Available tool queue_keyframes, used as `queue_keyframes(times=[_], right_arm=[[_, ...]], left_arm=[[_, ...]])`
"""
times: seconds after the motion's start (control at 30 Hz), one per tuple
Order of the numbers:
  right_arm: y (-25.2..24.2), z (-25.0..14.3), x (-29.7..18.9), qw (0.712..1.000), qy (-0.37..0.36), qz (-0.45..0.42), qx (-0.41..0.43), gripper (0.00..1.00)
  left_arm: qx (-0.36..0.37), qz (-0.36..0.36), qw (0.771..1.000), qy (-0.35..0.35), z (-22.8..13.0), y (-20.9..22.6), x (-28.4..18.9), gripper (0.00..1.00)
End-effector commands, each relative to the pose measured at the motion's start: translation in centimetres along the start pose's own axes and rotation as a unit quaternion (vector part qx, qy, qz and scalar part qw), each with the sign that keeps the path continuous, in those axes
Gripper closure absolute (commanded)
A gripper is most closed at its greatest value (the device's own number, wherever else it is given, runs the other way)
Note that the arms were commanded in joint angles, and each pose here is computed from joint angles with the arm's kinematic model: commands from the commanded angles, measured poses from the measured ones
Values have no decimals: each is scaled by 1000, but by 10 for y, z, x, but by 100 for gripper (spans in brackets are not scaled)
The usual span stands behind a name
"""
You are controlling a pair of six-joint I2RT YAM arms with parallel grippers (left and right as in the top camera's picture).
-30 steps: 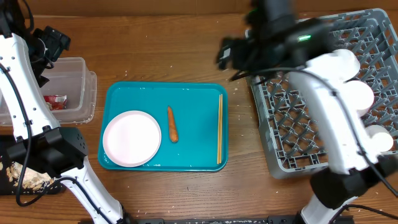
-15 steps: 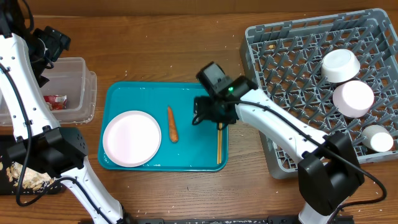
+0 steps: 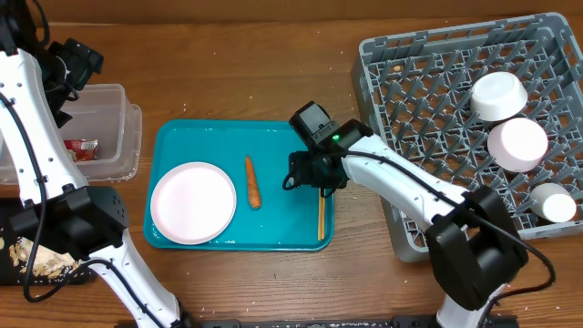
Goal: Sort waste into correct bins and load items into the dishwasher
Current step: 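Move the right gripper to the chopsticks on the tray's right edge, then grasp one wooden chopstick with the right gripper and lift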
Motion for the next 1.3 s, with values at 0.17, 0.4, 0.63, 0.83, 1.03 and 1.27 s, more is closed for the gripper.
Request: queue_keyframes(times=[0.17,0.4,0.63,0.83,1.03,1.27], right_arm=[[-7,0,49,999,30,-22,-7,30],[-7,0,49,999,29,-22,-7,30],[-10,0,48,999,20,-46,-10,31],[3,1,40,999,1,-42,-25,34],[13,1,29,997,-33,-56,-32,33],[9,-1,28,996,-37,-74,-14,31]], left_arm=[[-4,-1,1000,1,-2,-3,1,0],[-4,-2,1000,1,-2,-3,1,0],[-4,-1,1000,1,-2,-3,1,0],[-4,-2,1000,1,-2,-3,0,0],[-4,-1,1000,1,-2,-3,1,0],[-4,-1,1000,1,-2,-3,1,0]])
Point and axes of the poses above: each gripper's point midway between its finger pads, its own x axis out along the fingers, its own y axis along the line the jaws close on, z = x × y, the point moved 7 cm from there along -x, back along the fingers
